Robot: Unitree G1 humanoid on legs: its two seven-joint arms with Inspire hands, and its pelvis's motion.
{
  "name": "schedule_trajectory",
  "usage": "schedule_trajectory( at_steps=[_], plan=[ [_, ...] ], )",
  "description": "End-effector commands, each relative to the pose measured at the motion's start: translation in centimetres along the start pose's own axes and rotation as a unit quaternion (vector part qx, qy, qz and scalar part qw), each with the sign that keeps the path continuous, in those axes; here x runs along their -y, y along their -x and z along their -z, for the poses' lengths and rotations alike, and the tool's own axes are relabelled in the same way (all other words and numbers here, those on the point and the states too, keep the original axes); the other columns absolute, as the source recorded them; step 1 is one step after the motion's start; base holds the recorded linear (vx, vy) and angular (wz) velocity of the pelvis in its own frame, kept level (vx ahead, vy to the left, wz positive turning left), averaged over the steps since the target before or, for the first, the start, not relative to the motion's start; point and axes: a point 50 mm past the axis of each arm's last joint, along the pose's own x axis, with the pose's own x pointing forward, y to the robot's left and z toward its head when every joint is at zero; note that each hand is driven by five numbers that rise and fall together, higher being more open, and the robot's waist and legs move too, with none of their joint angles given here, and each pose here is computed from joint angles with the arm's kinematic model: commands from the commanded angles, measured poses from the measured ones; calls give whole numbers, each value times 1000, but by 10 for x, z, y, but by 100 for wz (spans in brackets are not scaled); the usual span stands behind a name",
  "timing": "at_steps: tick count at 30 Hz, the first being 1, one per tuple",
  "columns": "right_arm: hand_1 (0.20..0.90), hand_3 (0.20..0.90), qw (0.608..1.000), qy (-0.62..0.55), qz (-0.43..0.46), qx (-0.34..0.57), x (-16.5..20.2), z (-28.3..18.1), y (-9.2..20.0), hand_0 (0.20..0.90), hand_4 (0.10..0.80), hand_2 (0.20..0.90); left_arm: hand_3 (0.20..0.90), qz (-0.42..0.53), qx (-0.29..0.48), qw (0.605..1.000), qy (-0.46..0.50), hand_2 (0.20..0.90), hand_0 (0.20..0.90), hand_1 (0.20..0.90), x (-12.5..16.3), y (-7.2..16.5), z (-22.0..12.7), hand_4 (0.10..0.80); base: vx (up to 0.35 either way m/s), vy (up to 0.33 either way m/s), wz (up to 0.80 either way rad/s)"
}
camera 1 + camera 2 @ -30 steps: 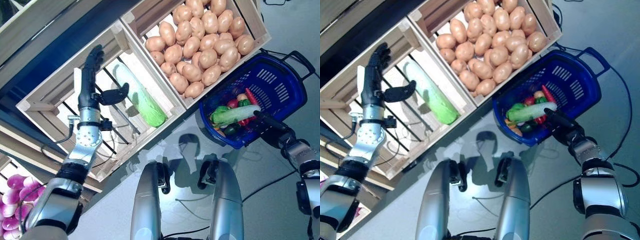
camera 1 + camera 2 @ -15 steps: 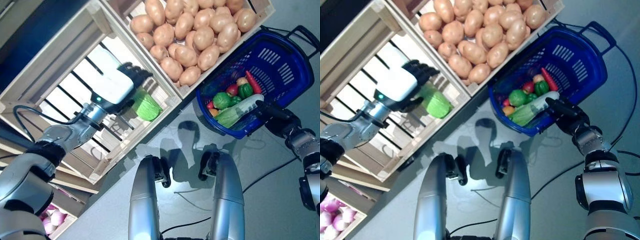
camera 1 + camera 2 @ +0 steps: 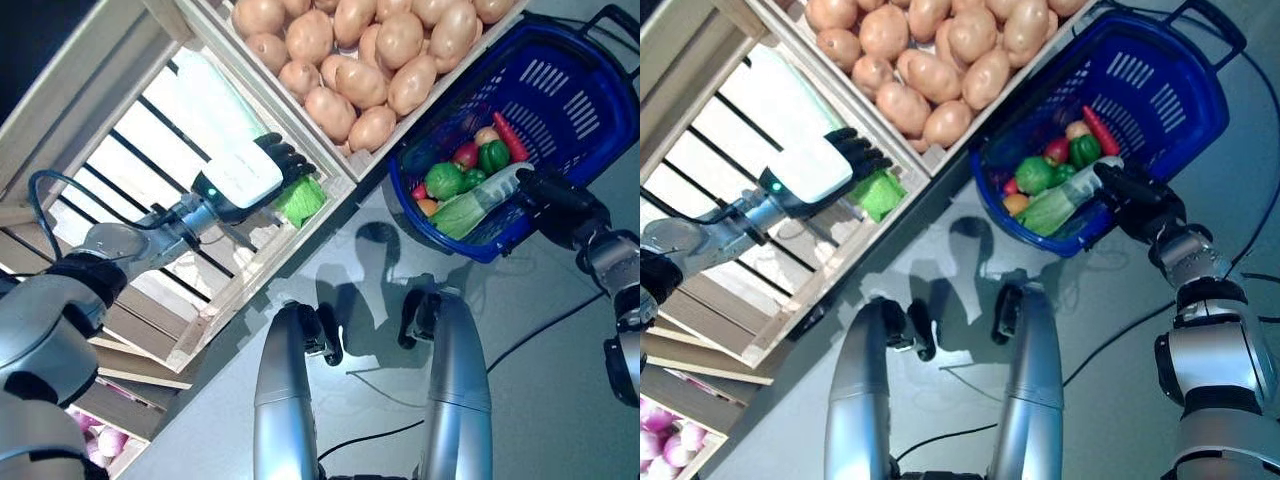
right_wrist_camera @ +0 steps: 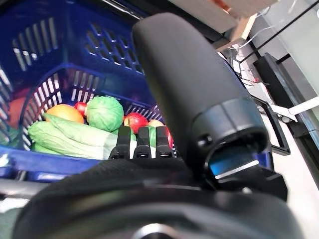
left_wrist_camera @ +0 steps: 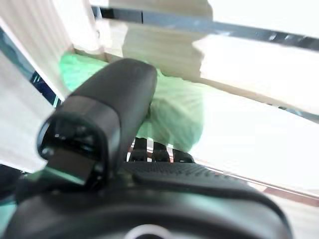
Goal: Put vegetables into the basket
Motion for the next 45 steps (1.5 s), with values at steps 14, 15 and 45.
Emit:
schedule_trajectory(
  at_steps=[14, 15, 45],
  plan=[
    [900, 900, 998, -23, 1, 64, 4, -36, 8, 900, 800, 900, 474, 171, -144, 975, 11, 474, 474, 474, -4, 12, 51, 516, -7, 5, -2],
    [900, 900, 998, -24, -1, 65, 4, -36, 8, 900, 800, 900, 300, 171, -143, 975, 8, 300, 300, 300, -5, 11, 52, 400, 0, 0, 0],
    [900, 900, 987, 106, -60, 108, 0, -23, 10, 900, 800, 900, 300, -80, -164, 952, 247, 300, 300, 300, -13, 26, 37, 400, 11, -1, -1]
  ],
)
